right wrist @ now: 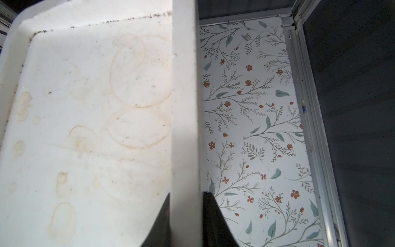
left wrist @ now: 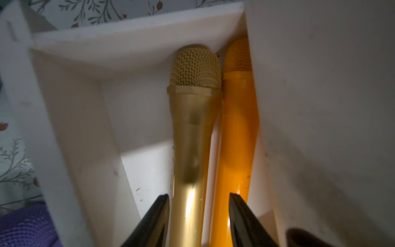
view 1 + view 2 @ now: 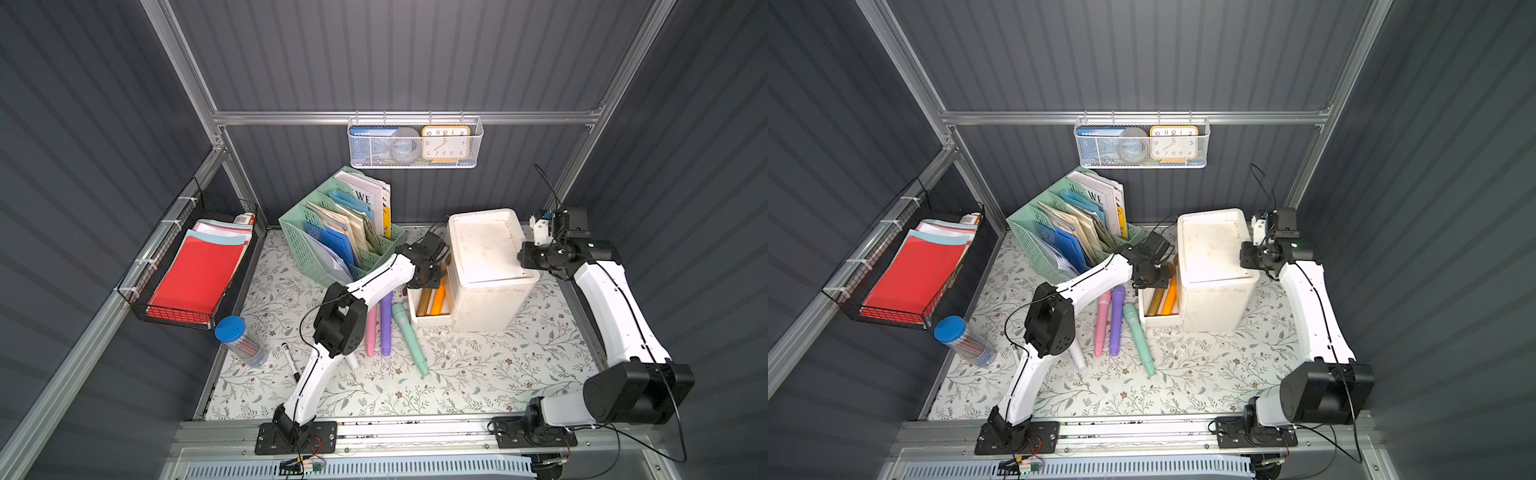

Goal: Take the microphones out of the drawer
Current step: Pick up the microphone from the drawer.

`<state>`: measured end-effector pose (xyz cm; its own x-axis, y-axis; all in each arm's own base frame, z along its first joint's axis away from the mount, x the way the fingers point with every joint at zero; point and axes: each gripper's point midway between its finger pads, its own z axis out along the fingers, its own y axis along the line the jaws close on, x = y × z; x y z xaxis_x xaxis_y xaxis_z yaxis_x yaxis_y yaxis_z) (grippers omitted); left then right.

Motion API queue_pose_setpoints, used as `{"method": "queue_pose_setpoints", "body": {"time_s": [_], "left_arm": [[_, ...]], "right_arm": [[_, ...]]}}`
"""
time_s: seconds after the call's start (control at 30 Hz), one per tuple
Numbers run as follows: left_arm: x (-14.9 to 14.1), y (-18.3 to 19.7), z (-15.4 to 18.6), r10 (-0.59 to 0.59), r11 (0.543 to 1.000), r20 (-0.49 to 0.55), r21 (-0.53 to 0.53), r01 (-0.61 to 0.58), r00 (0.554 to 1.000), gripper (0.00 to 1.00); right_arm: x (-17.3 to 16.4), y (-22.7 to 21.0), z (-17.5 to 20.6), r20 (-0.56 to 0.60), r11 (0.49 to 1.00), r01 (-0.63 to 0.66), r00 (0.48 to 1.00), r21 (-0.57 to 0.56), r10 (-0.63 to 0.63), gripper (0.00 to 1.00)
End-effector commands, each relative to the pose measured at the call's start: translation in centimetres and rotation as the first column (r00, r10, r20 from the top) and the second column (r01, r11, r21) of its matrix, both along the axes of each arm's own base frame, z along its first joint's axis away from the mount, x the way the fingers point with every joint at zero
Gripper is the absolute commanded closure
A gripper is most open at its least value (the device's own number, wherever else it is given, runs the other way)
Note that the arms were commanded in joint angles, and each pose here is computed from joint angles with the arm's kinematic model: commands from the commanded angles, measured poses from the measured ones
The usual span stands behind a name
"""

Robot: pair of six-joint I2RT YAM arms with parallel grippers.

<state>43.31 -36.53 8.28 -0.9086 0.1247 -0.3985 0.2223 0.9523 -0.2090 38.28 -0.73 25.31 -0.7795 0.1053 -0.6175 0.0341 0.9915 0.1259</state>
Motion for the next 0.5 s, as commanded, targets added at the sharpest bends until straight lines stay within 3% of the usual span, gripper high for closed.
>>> {"method": "queue_pose_setpoints", "body": {"time_s": [0.0, 0.47], "left_arm": [[-0.5, 0.7, -0.9, -0.03, 0.994, 0.004, 0.101, 0.029, 1.0, 0.5], [-1.2, 0.2, -5.0, -0.067, 0.985, -0.064, 0.155, 0.076, 0.996, 0.51]], "right_arm": [[-3.4, 2.3, -6.7, -0.296, 0.984, 0.062, 0.955, 0.168, -0.01, 0.96], [-3.6, 2.3, -6.9, -0.301, 0.984, 0.064, 0.953, 0.167, -0.011, 0.96]]}}
